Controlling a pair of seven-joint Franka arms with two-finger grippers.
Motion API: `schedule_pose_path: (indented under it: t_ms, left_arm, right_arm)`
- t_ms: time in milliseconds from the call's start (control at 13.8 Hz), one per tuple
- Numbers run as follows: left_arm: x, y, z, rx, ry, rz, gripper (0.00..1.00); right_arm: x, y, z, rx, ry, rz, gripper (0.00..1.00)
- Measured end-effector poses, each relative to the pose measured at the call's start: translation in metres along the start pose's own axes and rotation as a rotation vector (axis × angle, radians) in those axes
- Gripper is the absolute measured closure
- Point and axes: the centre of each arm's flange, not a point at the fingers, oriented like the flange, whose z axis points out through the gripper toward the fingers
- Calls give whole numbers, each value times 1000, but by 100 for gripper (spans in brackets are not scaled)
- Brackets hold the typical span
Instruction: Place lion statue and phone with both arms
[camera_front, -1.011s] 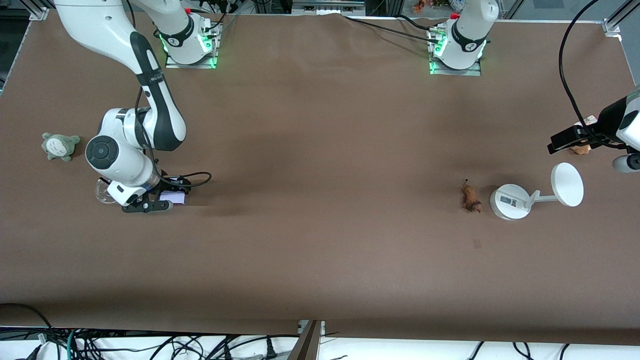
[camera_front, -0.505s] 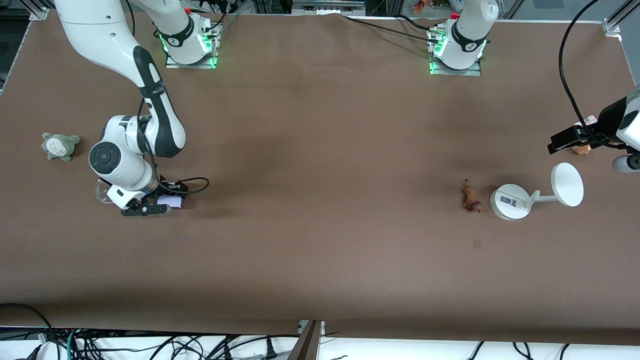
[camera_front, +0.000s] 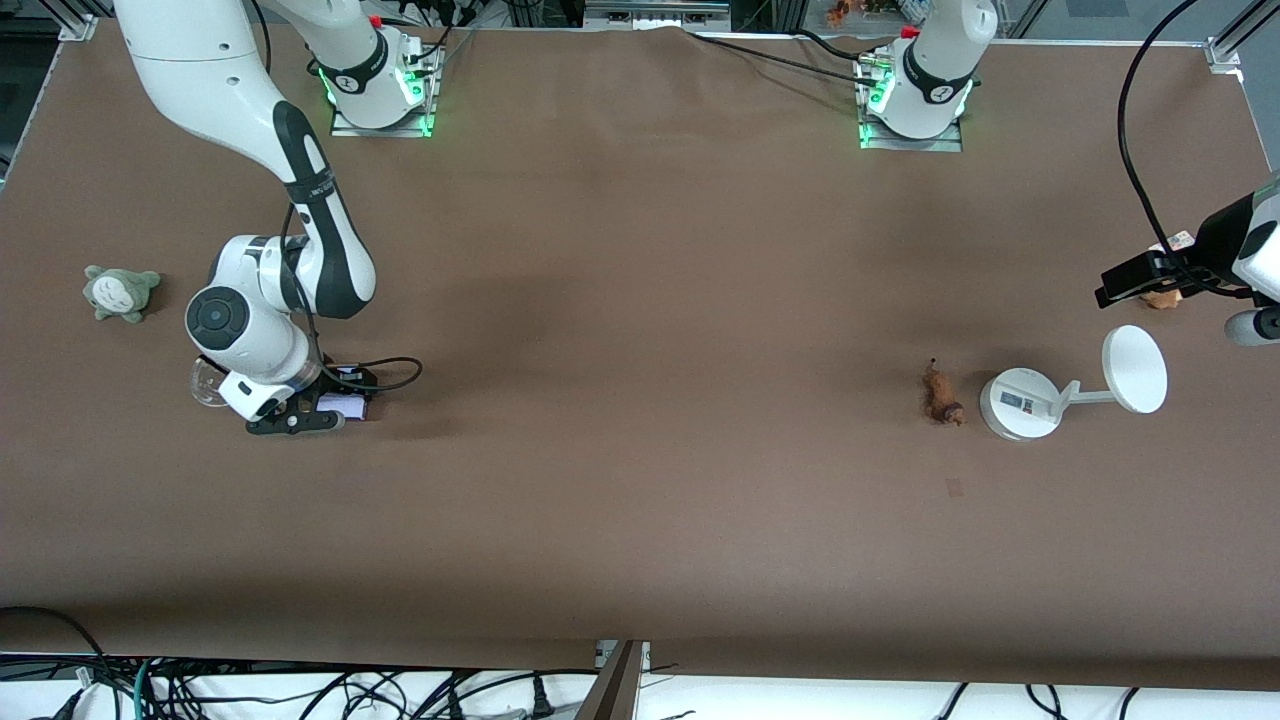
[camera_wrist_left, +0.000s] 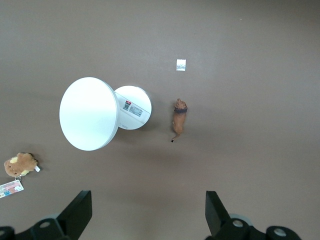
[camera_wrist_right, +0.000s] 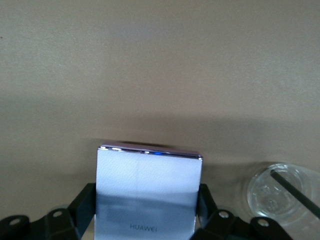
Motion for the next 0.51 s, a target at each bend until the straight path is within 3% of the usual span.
schedule_pose_path:
  t_ms: [505]
  left_arm:
    - [0, 0, 0, 0, 0, 0, 0]
  right_arm:
    - [0, 2, 3, -3, 4, 0, 15]
